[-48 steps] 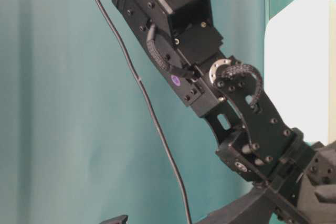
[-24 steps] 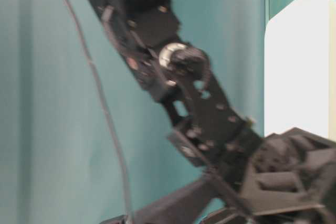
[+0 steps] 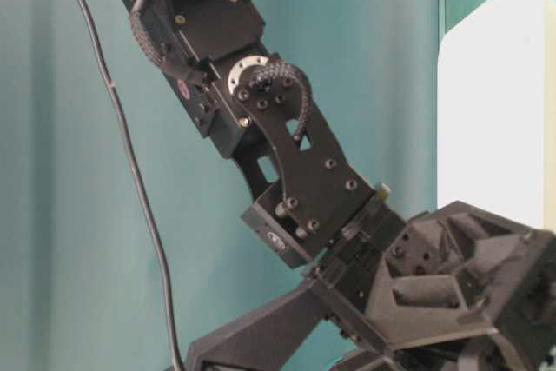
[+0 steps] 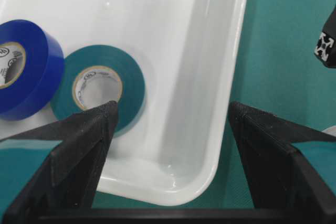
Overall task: Put the tape alternately from left to right into the white case.
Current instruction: 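Reach the right gripper to the white tape roll and grip it, then lift the white tape roll and carry it into the tray's right side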
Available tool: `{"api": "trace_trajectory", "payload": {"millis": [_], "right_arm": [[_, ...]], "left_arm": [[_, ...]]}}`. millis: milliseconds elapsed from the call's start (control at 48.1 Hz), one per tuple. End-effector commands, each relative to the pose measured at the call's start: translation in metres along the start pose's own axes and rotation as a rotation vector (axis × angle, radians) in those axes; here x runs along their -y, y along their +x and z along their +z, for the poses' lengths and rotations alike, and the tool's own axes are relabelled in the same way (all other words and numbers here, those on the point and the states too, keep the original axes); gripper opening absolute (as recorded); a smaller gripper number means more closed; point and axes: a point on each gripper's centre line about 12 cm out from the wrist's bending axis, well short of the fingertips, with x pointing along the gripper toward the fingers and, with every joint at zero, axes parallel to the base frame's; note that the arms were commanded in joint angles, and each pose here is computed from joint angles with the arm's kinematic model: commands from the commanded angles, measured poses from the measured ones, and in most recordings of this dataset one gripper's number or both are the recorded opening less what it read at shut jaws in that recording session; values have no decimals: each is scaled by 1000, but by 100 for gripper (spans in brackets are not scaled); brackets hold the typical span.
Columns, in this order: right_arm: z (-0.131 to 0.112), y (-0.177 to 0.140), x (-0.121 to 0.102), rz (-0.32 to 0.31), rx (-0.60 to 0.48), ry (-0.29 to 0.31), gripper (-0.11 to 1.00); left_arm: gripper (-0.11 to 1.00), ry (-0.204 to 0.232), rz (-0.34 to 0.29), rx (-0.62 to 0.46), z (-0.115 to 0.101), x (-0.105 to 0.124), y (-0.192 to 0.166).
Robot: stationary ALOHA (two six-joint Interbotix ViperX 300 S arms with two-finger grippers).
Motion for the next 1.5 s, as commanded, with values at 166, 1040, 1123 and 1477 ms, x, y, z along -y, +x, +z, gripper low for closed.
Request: {"api": "trace_trajectory", "payload": {"millis": [166,1040,1123,1477], "right_arm": [[24,-27,0,-2,54,3,4],[-48,-107,-4,24,-20,88,4],[-54,-113,-4,28,-19,89,4],[-75,-125,2,18,-45,97,4]], "left_arm": [[85,-2,3,32,8,-1,-3],[85,-3,3,31,7,-1,-3],[85,-2,1,31,7,0,-3],[85,3,-6,31,7,2,-3]]}}
